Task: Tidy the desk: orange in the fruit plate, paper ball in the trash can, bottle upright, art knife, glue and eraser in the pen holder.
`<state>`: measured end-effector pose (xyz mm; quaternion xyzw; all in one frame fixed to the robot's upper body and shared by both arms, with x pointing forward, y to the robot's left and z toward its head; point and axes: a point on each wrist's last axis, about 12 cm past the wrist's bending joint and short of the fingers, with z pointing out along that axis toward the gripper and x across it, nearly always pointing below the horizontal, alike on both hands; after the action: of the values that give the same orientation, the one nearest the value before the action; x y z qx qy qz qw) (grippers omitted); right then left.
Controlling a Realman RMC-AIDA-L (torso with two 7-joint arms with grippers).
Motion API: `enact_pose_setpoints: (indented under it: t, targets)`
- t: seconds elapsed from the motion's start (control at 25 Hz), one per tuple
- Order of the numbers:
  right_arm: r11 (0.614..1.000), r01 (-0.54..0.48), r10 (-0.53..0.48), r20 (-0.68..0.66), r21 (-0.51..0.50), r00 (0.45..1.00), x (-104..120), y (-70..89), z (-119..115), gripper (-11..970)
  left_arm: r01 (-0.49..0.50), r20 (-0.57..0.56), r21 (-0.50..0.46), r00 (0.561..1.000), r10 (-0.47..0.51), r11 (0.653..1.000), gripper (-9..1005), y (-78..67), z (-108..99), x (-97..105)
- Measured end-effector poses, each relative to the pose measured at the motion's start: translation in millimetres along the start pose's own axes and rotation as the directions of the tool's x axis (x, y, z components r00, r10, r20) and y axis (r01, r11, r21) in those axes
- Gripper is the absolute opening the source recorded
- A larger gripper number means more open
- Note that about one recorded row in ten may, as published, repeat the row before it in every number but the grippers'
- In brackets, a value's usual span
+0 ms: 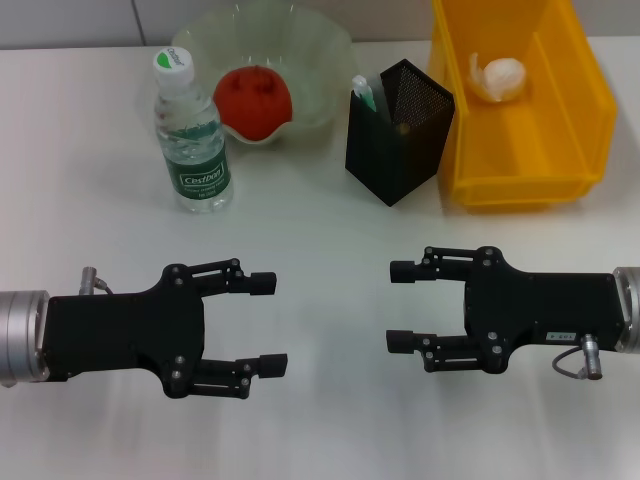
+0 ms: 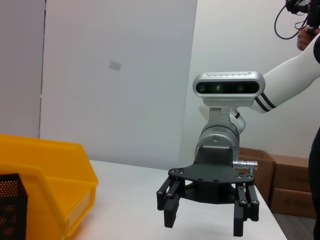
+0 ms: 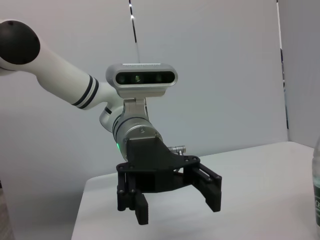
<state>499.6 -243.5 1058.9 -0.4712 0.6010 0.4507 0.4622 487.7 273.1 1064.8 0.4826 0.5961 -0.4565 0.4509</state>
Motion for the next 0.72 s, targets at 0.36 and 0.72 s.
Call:
enact_pose_setpoints:
  t: [0.36,0.72]
  targets:
    - [1.000,0.001,-0.001,0.003,-0.003,1.000,-0.8,-0.1,0.3,730,0.003,0.002,0.003,1.000,-0.003,1.000,827,-0.6,0.3,0.2]
    - [1.000,0.000,0.000,0.005,-0.004,1.000,-0.7,0.2,0.8,730,0.005,0.003,0.002,1.000,-0.005,1.000,827,-1.1,0.2,0.8]
